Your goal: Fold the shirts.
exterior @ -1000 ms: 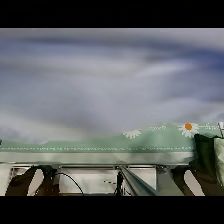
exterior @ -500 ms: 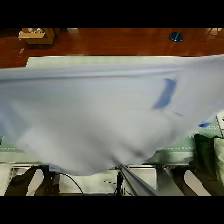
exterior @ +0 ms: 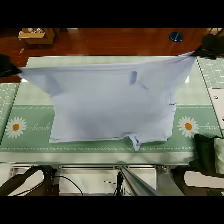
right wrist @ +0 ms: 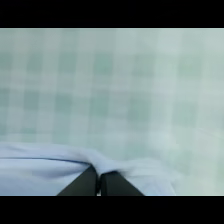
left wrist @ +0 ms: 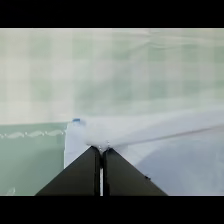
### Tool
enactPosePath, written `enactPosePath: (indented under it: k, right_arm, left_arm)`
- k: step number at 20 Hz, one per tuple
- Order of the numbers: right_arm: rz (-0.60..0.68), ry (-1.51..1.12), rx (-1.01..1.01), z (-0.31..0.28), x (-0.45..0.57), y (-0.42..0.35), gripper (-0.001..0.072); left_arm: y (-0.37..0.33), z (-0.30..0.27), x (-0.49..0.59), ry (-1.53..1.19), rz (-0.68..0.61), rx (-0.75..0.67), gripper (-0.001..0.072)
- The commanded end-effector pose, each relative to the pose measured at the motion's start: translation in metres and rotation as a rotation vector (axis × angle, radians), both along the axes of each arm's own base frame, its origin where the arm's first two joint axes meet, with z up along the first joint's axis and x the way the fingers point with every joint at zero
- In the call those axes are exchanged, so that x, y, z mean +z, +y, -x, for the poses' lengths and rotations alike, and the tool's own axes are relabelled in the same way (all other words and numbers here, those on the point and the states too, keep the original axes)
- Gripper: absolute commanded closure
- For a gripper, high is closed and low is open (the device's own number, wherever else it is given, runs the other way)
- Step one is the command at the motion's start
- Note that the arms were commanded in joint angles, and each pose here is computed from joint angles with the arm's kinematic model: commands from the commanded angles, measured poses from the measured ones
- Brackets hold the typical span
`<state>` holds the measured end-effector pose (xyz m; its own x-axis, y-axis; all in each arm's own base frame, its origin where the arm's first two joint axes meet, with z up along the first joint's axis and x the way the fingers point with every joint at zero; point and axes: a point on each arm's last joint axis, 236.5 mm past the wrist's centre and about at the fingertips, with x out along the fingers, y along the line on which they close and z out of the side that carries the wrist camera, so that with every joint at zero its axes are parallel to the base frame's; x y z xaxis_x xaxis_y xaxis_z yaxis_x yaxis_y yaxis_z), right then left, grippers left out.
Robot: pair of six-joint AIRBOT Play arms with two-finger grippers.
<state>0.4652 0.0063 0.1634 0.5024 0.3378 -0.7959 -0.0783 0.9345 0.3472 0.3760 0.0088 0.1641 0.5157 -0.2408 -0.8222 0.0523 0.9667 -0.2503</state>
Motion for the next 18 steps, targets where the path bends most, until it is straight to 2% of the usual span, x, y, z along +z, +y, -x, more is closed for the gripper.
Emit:
enactPosePath:
  k: [1, 8, 10, 11, 12, 13, 14, 15, 16, 18]
  right_arm:
    - [-0.042, -0.056, -0.02, -0.057, -0.038, 0.017, 0.0693]
    - [-0.071, 0.244, 0.019, -0.049, -0.152, 0.031, 0.0692]
    - [-0.085, 0.257, 0.017, -0.05, -0.16, 0.033, 0.0677]
    - [-0.105, 0.245, 0.016, -0.052, -0.155, 0.036, 0.0559]
    - [-0.137, 0.234, 0.023, -0.052, -0.145, 0.04, 0.0406]
    - [-0.158, 0.223, 0.056, -0.048, -0.13, 0.042, 0.03]
    - [-0.143, 0.221, 0.099, -0.039, -0.117, 0.039, 0.029]
    - [-0.078, 0.237, 0.131, -0.025, -0.108, 0.024, 0.029]
    - [0.048, 0.287, 0.113, -0.007, -0.108, -0.007, 0.0291]
    - [0.336, 0.467, -0.012, 0.04, -0.112, -0.087, 0.0293]
  left_arm:
    - [-0.006, -0.052, -0.06, 0.038, 0.021, -0.038, 0.0688]
    - [-0.001, -0.075, -0.163, 0.244, 0.084, 0.004, 0.0687]
    - [-0.005, -0.076, -0.175, 0.271, 0.111, 0.013, 0.0663]
    - [-0.004, -0.077, -0.175, 0.269, 0.11, 0.013, 0.0623]
    - [-0.001, -0.077, -0.172, 0.26, 0.1, 0.001, 0.0529]
    - [0.002, -0.073, -0.166, 0.267, 0.091, -0.021, 0.0341]
    - [0.01, -0.065, -0.162, 0.301, 0.074, -0.029, 0.0147]
    - [0.025, -0.049, -0.159, 0.363, 0.037, -0.037, 0.0036]
    - [0.043, -0.028, -0.158, 0.442, -0.001, -0.023, 0.0037]
    - [0.066, 0.005, -0.157, 0.55, 0.046, 0.109, 0.0037]
